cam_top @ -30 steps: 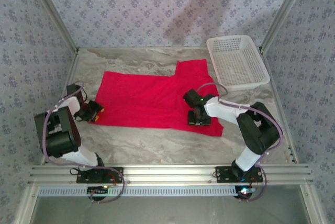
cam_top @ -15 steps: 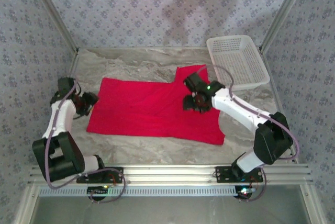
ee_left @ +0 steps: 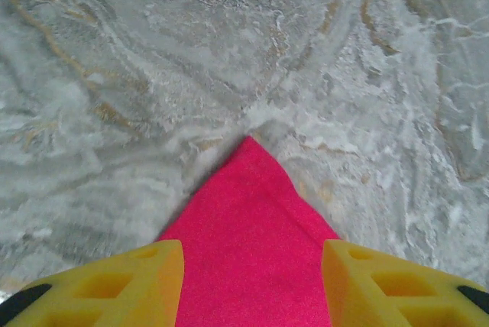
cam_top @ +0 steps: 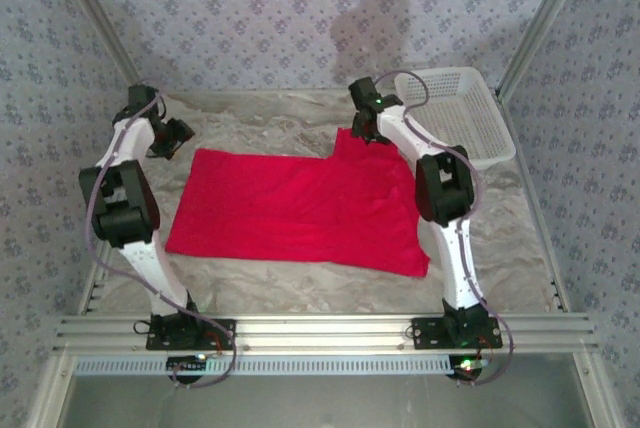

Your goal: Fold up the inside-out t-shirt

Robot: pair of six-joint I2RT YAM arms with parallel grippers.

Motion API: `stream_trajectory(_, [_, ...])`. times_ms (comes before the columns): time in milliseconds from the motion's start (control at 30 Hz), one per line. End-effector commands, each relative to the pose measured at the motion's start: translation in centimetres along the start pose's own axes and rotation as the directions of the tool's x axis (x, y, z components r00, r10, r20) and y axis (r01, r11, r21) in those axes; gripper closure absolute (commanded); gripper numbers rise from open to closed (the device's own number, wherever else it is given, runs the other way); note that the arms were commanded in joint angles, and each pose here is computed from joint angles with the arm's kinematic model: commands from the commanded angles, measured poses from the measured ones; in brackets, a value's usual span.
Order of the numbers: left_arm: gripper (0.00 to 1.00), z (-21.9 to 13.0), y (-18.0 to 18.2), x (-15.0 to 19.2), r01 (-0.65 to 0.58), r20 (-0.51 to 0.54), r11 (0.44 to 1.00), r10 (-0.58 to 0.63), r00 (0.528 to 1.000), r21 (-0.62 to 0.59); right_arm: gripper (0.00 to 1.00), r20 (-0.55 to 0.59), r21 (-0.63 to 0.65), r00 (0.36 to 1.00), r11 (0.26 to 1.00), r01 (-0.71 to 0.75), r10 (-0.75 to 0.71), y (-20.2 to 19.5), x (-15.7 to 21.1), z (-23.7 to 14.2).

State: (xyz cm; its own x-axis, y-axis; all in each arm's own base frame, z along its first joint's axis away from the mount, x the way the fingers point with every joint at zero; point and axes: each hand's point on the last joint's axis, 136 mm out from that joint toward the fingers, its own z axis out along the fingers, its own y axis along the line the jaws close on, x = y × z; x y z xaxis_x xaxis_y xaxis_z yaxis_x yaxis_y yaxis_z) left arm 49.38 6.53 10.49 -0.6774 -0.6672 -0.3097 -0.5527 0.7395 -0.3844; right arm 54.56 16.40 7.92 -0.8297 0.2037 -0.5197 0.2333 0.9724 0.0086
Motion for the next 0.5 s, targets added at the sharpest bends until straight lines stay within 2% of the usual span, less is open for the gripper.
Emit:
stream_trajectory(0, [0.49,0.7,-0.7,0.2,-0.056,-0.039,0.998,0.055,0.998,-0.019,0.36,0.019,0.105,0.999,0.994,0.025,-0.027,-2.0,-1.7,0.6])
stream_trajectory(267, [0.50,4.2,-1.5,0.7,-0.089,-0.081,0.995,0.085,0.993,-0.050,0.30,-0.016,0.069,0.999,0.997,-0.040,0.041,-3.2,-2.2,3.8])
stream_trajectory(467, [0.55,6.6,-1.3,1.8,-0.103,-0.132,0.991,0.091,0.987,-0.085,0.30,-0.075,0.026,0.996,0.999,-0.037,0.039,-2.6,-1.1,5.9])
